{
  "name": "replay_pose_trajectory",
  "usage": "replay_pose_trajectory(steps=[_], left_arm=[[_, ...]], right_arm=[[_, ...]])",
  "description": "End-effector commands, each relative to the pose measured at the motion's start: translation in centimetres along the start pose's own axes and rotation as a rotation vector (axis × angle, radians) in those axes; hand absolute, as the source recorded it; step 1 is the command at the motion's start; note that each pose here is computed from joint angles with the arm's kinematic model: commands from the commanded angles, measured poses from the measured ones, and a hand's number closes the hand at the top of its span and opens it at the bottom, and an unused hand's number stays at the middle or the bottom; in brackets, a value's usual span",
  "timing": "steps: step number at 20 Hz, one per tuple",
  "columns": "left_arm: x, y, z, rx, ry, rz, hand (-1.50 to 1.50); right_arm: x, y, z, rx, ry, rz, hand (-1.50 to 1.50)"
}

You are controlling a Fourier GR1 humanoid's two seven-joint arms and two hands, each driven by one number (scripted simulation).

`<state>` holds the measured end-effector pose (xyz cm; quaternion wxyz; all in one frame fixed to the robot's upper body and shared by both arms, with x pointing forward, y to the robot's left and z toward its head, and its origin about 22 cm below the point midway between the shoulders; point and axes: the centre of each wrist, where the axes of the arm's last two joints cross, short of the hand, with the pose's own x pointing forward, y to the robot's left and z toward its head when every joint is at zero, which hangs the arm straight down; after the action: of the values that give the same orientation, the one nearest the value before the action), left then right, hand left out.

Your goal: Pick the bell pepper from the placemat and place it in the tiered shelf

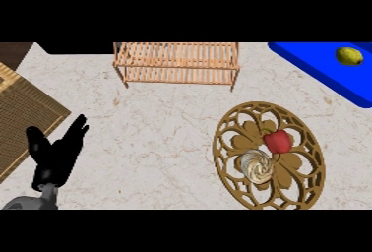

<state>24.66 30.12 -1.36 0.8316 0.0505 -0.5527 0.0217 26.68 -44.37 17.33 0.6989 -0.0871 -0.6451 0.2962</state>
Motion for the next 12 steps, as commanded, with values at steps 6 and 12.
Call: replay_pose_trajectory(steps=[6, 12], left_arm=[[-2.7, 0.1, 0.5, -0.024, 0.072, -0.005, 0.0], [-0.2, -1.0, -1.6, -0.014, 0.063, 0.0, 0.0]], right_arm=[[7.8, 5.9, -3.1, -0.066, 0.167, 0.11, -1.5], [9.4, 9.0, -5.0, -0.069, 0.286, 0.207, -1.5]])
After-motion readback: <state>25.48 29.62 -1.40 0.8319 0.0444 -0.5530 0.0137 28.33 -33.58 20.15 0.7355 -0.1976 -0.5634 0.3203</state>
